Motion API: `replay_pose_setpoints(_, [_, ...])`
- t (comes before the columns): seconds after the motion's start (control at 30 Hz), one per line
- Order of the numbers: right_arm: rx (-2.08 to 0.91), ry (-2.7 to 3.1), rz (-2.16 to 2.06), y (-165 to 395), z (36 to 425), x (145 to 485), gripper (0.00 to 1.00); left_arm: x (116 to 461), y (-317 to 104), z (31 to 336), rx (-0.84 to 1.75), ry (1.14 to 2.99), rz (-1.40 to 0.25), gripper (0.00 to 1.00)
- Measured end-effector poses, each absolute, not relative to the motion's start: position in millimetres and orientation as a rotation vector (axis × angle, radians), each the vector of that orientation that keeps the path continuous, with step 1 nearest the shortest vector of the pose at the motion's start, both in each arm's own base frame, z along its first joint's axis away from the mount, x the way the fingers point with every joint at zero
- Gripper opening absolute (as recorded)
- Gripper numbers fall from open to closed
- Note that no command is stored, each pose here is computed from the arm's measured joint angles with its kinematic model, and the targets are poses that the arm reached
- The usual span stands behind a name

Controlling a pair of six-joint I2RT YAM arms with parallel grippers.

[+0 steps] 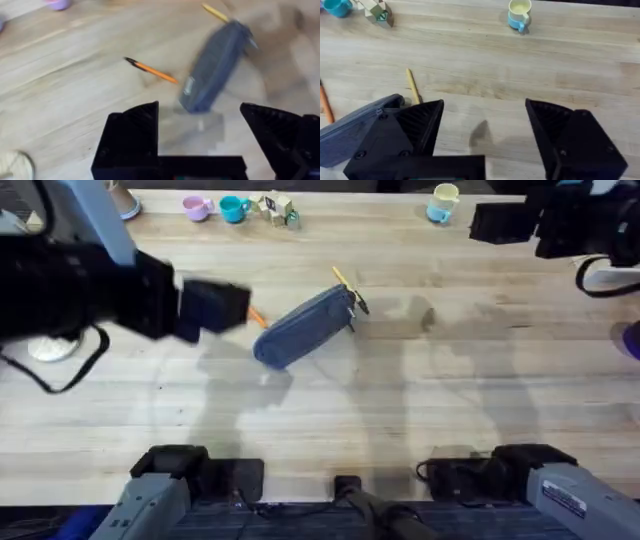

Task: Unzip the bag, pick up the pens from the table one at a time and place them inside, then zip the bag closed.

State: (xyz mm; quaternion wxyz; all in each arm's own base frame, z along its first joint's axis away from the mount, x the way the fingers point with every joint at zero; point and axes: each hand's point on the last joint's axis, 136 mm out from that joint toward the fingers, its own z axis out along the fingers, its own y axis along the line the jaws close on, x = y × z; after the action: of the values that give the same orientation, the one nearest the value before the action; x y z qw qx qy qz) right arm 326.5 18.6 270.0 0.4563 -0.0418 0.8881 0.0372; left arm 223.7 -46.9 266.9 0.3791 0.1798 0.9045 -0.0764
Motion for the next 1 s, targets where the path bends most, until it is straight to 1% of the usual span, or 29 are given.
replay_pose_setpoints(0.17, [-0.103,2.188,0.092,19,270,327,0.995,196,-63,251,0.8,2.307,-0.237,0.993])
replay_pose_setpoints(0.3, [-0.103,2.189,0.092,19,270,327,0.995,187,-68,248,1.005,2.243,-0.217,0.993])
replay_pose_setpoints(0.37, [-0.103,2.189,0.092,19,270,327,0.995,187,-70,248,1.063,2.206,-0.206,0.993])
replay_pose_setpoints(0.53, [-0.103,2.189,0.092,19,270,327,0.995,187,-75,251,1.138,2.142,-0.207,0.993])
replay_pose_setpoints(0.83, [-0.103,2.188,0.092,19,270,327,0.995,185,-75,250,1.185,2.125,-0.203,0.995])
replay_pose_setpoints(0.93, [-0.103,2.189,0.092,19,270,327,0.995,184,-76,241,1.217,2.121,-0.203,0.995])
replay_pose_setpoints(1.0, [-0.103,2.188,0.092,19,270,327,0.995,183,-76,228,1.236,2.131,-0.215,0.997])
